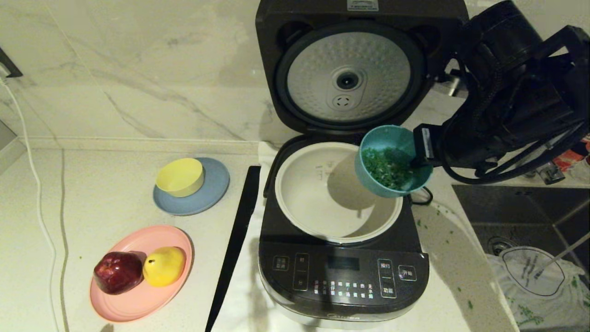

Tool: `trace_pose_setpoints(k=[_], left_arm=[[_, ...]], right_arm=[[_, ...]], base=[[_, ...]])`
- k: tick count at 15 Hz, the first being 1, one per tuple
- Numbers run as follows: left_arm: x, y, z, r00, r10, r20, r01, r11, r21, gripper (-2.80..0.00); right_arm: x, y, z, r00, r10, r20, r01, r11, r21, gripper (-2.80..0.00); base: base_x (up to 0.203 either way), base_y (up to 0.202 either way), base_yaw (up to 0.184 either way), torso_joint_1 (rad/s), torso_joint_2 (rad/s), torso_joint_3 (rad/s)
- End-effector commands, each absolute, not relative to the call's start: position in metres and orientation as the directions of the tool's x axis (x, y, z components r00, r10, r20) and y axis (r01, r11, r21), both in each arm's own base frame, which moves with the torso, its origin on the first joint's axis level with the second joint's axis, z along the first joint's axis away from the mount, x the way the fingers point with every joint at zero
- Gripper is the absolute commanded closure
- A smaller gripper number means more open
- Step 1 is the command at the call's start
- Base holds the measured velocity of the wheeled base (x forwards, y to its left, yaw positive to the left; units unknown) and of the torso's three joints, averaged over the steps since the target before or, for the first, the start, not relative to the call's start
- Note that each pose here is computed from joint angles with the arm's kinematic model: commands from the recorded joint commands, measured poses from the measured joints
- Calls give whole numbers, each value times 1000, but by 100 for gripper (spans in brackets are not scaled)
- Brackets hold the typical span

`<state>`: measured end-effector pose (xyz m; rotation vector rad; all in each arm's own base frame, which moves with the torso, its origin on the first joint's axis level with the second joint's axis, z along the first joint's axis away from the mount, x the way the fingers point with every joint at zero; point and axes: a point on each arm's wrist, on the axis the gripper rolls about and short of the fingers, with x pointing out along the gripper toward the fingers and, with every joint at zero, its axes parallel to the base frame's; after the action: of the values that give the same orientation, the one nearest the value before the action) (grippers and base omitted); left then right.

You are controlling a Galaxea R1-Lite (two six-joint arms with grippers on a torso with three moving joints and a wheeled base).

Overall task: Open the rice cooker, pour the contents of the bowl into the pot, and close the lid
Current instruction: Pour the water from the bowl into the rice cooker

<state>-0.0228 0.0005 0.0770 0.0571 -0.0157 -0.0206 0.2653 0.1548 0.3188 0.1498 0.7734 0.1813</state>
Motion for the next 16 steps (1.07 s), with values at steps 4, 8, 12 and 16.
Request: trace_pose_setpoints(k=[4, 8, 12, 16], left_arm=[[-22, 0, 74, 1000, -21, 8, 21, 998, 58, 0], [-22, 0, 74, 1000, -21, 9, 21, 998, 57, 0], [-22, 0, 74, 1000, -21, 9, 21, 998, 58, 0], [-22, 0, 74, 1000, -21, 9, 21, 998, 58, 0]], right_arm=[[273, 184, 301, 678, 229, -698, -135, 973, 188, 0], [277, 194, 292, 664, 232, -711, -137, 972, 189, 0], [282, 209, 282, 658, 241, -714, -138, 970, 201, 0], [283, 225, 280, 709, 232, -666, -142, 972, 187, 0]], base=[[0, 0, 0, 0, 0, 0], [0, 0, 0, 0, 0, 0], [0, 0, 0, 0, 0, 0], [0, 0, 0, 0, 0, 0]])
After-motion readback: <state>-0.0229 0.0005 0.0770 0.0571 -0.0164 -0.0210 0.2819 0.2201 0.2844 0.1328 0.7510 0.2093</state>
